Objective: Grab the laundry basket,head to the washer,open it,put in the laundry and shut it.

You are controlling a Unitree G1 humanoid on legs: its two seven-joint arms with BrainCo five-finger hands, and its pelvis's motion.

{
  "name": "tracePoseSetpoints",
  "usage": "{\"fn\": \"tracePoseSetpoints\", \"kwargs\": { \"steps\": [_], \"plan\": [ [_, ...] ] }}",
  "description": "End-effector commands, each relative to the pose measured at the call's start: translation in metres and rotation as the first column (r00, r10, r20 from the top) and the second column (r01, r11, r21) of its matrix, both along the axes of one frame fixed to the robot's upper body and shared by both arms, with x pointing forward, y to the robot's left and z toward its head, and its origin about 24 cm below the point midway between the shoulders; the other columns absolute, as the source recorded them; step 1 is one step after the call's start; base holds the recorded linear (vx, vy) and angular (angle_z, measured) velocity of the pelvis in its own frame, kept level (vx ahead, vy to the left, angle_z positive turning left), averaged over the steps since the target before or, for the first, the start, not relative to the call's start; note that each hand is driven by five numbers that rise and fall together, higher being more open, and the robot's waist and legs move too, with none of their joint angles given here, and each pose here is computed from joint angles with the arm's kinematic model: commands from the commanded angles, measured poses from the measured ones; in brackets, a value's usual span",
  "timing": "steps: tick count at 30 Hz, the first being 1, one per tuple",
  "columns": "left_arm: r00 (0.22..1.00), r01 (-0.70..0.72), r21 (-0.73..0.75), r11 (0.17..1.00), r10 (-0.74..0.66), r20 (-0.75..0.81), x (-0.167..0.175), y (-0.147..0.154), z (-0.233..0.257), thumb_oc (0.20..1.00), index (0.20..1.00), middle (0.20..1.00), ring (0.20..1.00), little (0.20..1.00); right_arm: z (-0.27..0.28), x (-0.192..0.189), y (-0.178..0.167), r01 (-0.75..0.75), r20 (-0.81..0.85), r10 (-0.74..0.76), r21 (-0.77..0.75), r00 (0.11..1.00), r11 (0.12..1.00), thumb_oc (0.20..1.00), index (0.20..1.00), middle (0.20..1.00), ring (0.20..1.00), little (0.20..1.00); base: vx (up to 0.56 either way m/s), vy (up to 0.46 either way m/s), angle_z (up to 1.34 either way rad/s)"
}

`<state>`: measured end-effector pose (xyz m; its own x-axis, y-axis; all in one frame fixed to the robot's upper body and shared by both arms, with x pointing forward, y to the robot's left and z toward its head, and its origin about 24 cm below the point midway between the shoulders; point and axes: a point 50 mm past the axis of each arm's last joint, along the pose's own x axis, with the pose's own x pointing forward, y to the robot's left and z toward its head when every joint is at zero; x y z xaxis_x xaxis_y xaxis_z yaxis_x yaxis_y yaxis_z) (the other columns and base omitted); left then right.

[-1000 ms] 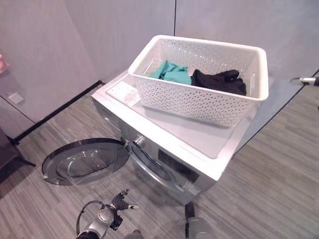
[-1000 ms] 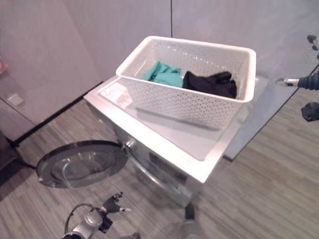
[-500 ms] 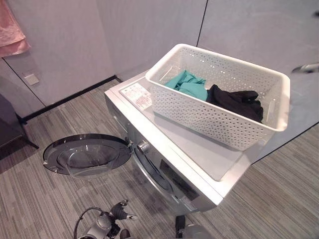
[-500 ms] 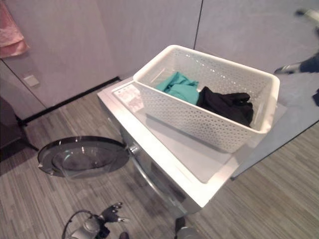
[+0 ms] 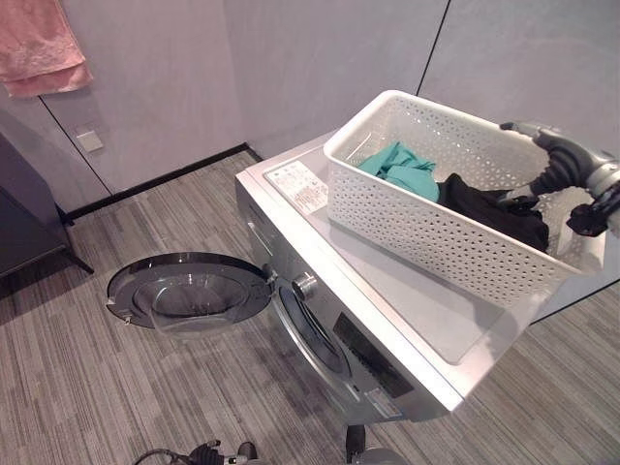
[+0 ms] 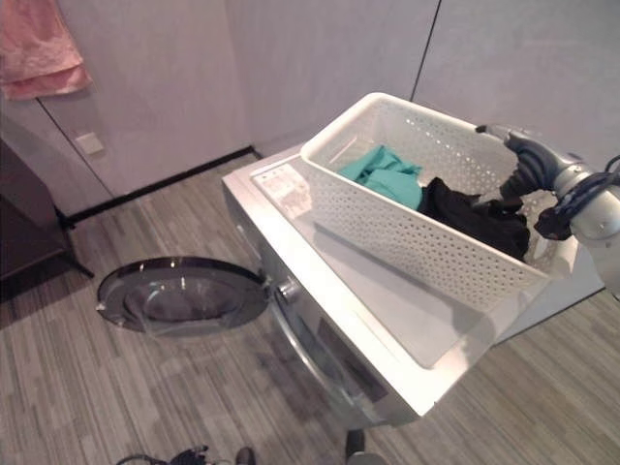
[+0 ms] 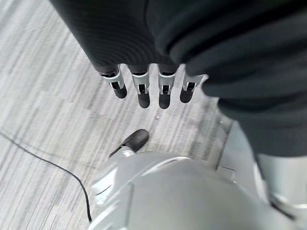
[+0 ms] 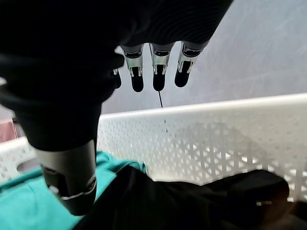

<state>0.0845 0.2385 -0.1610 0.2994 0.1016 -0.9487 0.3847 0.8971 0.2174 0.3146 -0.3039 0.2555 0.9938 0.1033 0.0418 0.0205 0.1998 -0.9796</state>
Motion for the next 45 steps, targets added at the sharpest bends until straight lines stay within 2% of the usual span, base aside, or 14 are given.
{"fn": "tracePoseSetpoints", "kwargs": {
  "steps": [1,9,17,26,27,34,40,45],
  "plan": [
    [0.996,0.03,0.075,0.997,-0.024,-0.081,-0.017,0.022,0.002,1.0,1.0,1.0,1.0,1.0,0.015,0.009,0.003,0.005,0.05,-0.006,0.015,0.999,1.0,1.0,1.0,1.0,1.0,1.0,0.0,0.0,0.0],
    [1.0,-0.014,0.049,0.999,0.013,0.007,-0.004,0.023,0.006,1.0,1.0,1.0,1.0,1.0,-0.001,0.019,-0.005,0.06,-0.037,-0.059,0.016,0.998,0.998,1.0,1.0,1.0,1.0,1.0,-0.06,-0.026,0.0],
    [0.997,-0.055,0.028,0.998,0.054,0.055,-0.005,0.032,0.012,1.0,1.0,1.0,1.0,1.0,0.023,0.037,-0.009,0.128,-0.067,-0.132,-0.058,0.989,0.99,1.0,1.0,1.0,1.0,1.0,-0.04,-0.018,0.04],
    [0.997,-0.067,0.008,0.998,0.067,0.042,-0.014,0.037,0.013,1.0,1.0,1.0,1.0,1.0,0.023,0.037,0.012,0.026,-0.298,-0.1,-0.242,0.949,0.97,1.0,1.0,1.0,1.0,1.0,0.0,-0.009,0.0],
    [0.997,-0.055,-0.002,0.998,0.055,0.057,-0.01,0.036,0.015,1.0,1.0,1.0,1.0,1.0,0.017,0.032,0.014,-0.008,-0.389,-0.114,-0.297,0.914,0.955,1.0,1.0,1.0,1.0,1.0,0.03,-0.01,0.01],
    [0.991,0.015,-0.024,1.0,-0.011,0.136,0.008,0.036,0.027,1.0,1.0,1.0,1.0,1.0,0.01,0.011,0.024,-0.136,-0.57,-0.113,-0.375,0.814,0.917,1.0,1.0,1.0,1.0,1.0,0.03,-0.003,0.13],
    [0.983,0.025,-0.037,0.999,-0.018,0.18,0.017,0.034,0.032,1.0,1.0,1.0,1.0,1.0,0.014,0.014,0.018,-0.099,-0.555,-0.137,-0.374,0.821,0.922,1.0,1.0,1.0,1.0,1.0,0.02,-0.002,0.13],
    [0.985,0.018,-0.062,0.998,-0.007,0.173,0.009,0.029,0.03,1.0,1.0,1.0,1.0,1.0,0.0,0.015,0.004,-0.05,-0.564,-0.162,-0.341,0.81,0.939,1.0,1.0,1.0,1.0,1.0,0.0,0.002,0.01]
  ]
}}
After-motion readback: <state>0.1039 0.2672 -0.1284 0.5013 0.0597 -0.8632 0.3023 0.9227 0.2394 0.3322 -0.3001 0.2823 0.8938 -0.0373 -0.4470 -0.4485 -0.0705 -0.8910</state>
